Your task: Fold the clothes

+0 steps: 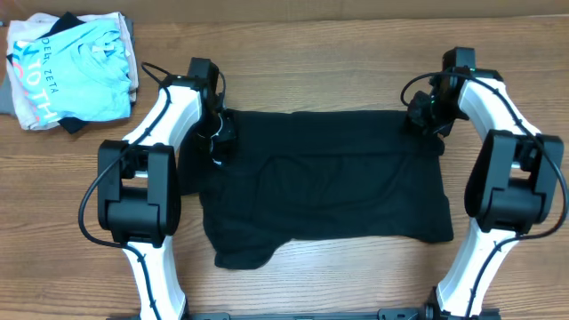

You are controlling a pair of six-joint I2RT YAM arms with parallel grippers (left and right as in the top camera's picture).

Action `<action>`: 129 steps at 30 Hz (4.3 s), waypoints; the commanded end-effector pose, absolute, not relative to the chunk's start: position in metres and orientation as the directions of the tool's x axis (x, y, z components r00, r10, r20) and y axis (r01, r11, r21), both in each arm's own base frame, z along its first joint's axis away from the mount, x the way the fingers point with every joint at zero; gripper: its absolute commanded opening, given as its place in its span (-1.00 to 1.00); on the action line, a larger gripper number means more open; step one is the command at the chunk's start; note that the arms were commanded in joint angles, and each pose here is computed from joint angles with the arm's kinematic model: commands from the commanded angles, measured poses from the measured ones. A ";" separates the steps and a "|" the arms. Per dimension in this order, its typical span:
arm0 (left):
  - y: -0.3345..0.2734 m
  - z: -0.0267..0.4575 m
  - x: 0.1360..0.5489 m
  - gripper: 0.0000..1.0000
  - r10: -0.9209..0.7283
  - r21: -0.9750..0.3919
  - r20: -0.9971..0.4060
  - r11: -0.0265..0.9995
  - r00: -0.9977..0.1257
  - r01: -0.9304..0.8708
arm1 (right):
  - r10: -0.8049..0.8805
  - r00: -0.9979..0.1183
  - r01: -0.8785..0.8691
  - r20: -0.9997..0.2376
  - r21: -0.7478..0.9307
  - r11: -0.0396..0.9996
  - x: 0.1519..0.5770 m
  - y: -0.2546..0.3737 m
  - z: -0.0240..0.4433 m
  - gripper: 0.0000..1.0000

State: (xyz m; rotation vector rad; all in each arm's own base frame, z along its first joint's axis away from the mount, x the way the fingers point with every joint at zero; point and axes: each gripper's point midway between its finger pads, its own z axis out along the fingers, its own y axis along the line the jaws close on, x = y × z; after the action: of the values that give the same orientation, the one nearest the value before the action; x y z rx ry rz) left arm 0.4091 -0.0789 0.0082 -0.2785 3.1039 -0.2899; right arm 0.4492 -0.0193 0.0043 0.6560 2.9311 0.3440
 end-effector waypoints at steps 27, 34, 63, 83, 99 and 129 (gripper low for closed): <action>-0.007 -0.005 0.487 -0.85 -0.269 -0.013 -0.320 0.960 -0.909 -0.280 | 0.551 -0.798 0.541 -0.246 0.113 0.834 0.492 -0.116 -0.009 -0.93; -0.007 0.019 0.501 -0.78 -0.269 -0.021 -0.345 0.960 -0.899 -0.279 | 0.562 -0.765 0.549 -0.315 0.140 0.824 0.519 -0.134 0.080 -0.92; -0.024 0.019 0.470 -0.89 -0.243 -0.052 -0.110 0.970 -0.964 -0.239 | 0.356 -0.932 0.363 0.071 0.215 0.907 0.440 0.021 -0.017 -0.92; 0.025 -0.009 0.480 -0.79 -0.322 0.014 -0.132 0.945 -0.938 -0.326 | 0.461 -0.883 0.455 -0.082 0.085 0.886 0.458 -0.044 -0.031 -0.92; -0.019 0.087 0.545 0.61 -0.261 -0.098 -0.340 0.965 -0.903 -0.242 | 0.479 -0.853 0.461 -0.206 0.131 0.877 0.506 -0.063 0.066 -0.11; -0.012 0.318 0.384 1.00 -0.264 -0.159 -0.381 0.963 -0.886 -0.219 | 0.426 -0.820 0.322 -0.383 0.308 0.895 0.370 -0.007 0.335 1.00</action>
State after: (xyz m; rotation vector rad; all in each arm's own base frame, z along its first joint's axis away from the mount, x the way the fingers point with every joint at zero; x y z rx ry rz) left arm 0.4186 -0.0188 0.3057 -0.3409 2.6971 -0.2106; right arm 0.3929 -0.0153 0.3339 0.5878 2.5835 0.3171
